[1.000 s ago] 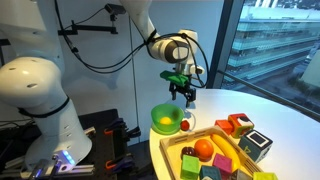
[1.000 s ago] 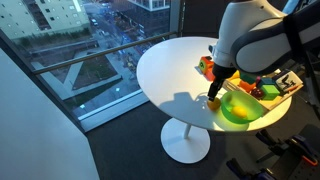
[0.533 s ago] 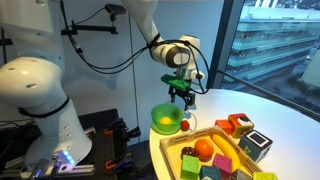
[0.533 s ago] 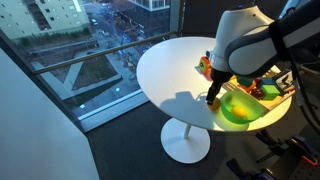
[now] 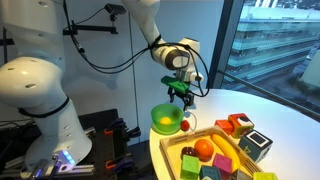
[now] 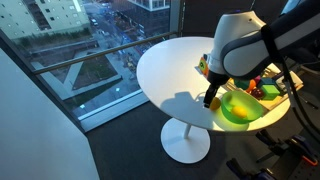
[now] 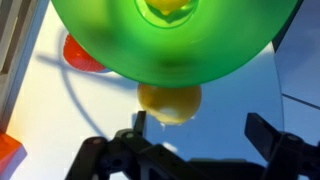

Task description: Pick up the yellow round fruit near the green bowl and place it in the green bowl

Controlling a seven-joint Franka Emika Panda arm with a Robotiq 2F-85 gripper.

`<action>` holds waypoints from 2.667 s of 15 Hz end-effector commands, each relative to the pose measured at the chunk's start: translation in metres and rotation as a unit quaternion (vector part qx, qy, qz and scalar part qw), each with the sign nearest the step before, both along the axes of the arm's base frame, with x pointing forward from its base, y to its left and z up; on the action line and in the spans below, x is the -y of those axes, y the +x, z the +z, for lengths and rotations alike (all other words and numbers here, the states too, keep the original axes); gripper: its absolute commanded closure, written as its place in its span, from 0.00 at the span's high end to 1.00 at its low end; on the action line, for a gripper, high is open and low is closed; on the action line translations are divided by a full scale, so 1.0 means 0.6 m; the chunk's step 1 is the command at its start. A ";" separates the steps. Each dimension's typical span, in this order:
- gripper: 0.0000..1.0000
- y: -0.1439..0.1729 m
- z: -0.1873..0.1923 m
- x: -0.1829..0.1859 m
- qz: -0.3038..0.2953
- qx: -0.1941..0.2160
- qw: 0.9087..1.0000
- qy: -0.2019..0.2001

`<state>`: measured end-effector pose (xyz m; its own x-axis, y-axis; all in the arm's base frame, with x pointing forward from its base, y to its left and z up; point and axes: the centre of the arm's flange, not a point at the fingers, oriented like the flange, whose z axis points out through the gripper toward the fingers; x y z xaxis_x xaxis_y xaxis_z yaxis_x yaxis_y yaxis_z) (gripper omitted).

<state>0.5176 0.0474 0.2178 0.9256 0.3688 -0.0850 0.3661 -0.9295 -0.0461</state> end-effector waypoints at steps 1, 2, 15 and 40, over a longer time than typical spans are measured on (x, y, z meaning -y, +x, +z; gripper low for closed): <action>1.00 0.013 -0.007 -0.002 0.011 0.012 1.000 0.007; 1.00 0.013 -0.009 -0.003 0.012 0.013 1.000 0.006; 1.00 0.018 -0.027 -0.003 0.013 0.029 0.999 -0.004; 0.59 0.025 -0.003 0.010 0.009 0.028 1.000 -0.004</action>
